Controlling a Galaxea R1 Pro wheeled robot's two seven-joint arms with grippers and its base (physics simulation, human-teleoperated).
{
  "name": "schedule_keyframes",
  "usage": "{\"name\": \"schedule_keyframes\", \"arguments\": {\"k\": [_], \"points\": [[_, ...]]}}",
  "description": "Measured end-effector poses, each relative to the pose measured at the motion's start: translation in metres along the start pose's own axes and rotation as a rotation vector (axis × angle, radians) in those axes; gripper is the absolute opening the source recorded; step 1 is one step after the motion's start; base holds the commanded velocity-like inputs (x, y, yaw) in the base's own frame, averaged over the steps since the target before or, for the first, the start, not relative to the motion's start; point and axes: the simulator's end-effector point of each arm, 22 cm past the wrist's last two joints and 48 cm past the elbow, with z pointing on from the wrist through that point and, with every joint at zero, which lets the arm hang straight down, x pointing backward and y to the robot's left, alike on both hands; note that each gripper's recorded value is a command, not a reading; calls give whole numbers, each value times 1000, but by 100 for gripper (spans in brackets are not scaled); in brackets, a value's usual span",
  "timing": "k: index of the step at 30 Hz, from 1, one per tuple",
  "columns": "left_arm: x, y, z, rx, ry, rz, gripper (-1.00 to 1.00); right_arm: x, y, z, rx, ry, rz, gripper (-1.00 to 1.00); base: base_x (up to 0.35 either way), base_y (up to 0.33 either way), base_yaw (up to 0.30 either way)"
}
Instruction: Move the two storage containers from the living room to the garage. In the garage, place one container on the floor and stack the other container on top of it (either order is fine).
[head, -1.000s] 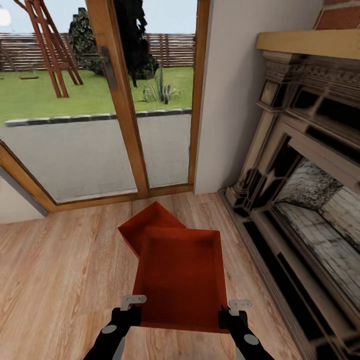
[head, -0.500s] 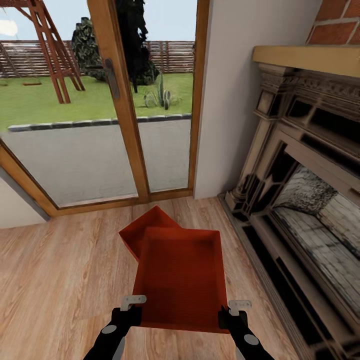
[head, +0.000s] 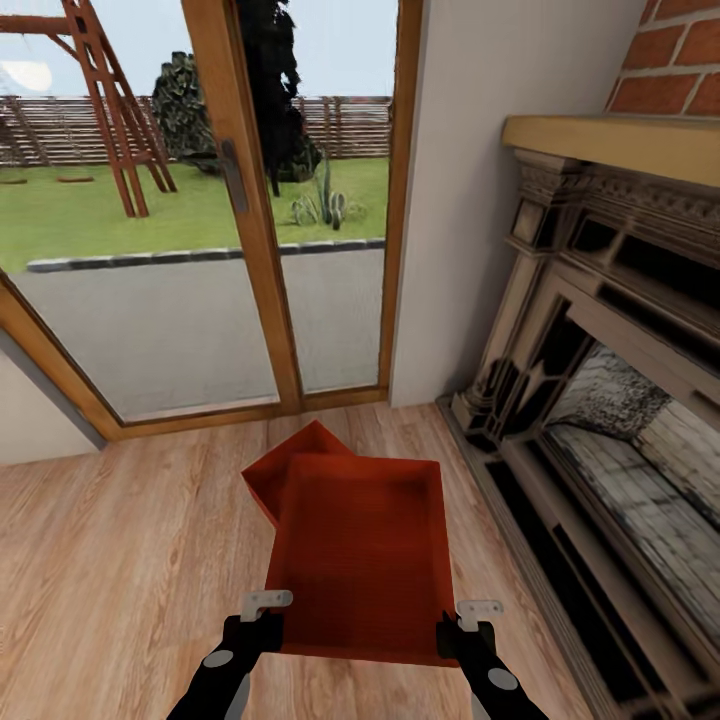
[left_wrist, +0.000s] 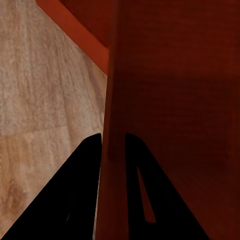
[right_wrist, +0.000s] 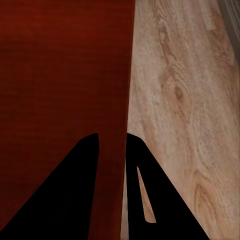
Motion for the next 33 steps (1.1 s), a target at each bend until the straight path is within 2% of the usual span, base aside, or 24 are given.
{"name": "schedule_keyframes", "arguments": {"k": [22,33], "points": [[-29,-1,-32,1,-34,0,-100,-32,1,-29,0,-34,-1,-100,0,0,101],[-41,-2,-48,1,-52,1,-100,-46,2,-44,0,-51,-1,-100,0,0,8]]}}
